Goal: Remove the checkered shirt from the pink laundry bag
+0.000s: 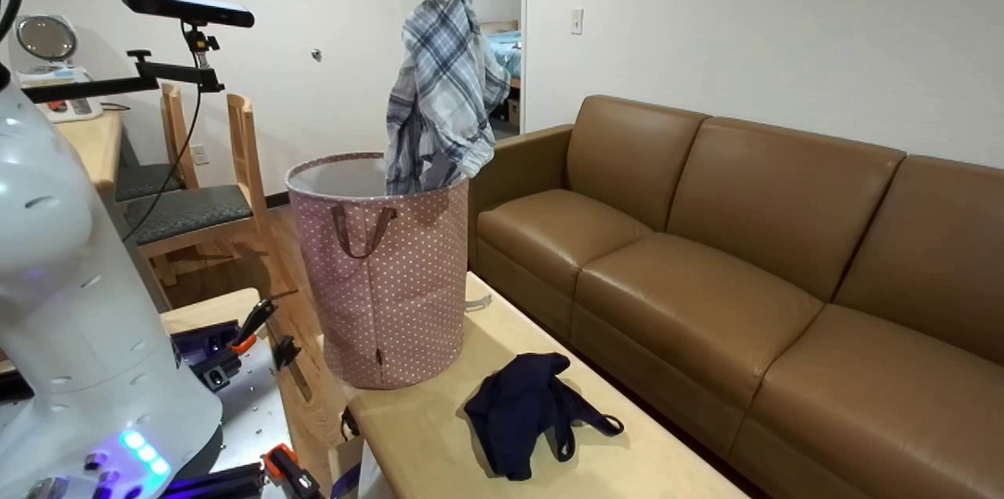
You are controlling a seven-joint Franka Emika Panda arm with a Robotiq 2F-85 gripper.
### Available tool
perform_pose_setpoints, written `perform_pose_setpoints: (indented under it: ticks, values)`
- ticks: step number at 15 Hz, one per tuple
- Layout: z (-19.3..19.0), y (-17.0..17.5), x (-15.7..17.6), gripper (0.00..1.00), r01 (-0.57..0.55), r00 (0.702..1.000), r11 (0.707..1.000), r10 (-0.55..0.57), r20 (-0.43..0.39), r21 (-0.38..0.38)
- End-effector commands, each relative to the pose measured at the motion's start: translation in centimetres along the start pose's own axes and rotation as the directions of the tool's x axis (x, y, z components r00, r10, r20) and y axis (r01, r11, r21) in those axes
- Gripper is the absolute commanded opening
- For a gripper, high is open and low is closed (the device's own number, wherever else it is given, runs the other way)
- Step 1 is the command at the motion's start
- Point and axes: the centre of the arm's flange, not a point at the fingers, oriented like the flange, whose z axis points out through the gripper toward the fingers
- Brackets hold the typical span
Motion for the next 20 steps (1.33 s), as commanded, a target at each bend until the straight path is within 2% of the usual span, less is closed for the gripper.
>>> perform_pose_setpoints:
  ticks: [1, 5, 8, 9, 11, 15, 18, 20]
  values:
    - [-3.8, 1.5, -5.8, 0.05, -0.085, 0.996, 0.996, 0.085, -0.005, 0.008]
    - [-9.7, 2.6, -10.7, 0.05, -0.197, 0.980, 0.980, 0.197, -0.029, 0.009]
    - [-12.6, 3.1, -12.2, 0.05, -0.208, 0.977, 0.978, 0.207, -0.041, 0.000]
    - [-11.1, 2.6, -11.9, 0.05, -0.188, 0.981, 0.982, 0.187, -0.043, -0.013]
    - [-11.8, 2.5, -12.4, 0.08, -0.193, 0.980, 0.981, 0.192, -0.055, -0.017]
    - [-10.1, 3.0, -11.0, 0.06, -0.191, 0.981, 0.982, 0.191, -0.028, 0.000]
    - [-7.6, 5.5, -10.9, 0.05, -0.292, 0.956, 0.956, 0.292, 0.005, 0.032]
    - [-3.8, 8.2, -11.5, 0.05, -0.405, 0.914, 0.914, 0.403, 0.055, 0.035]
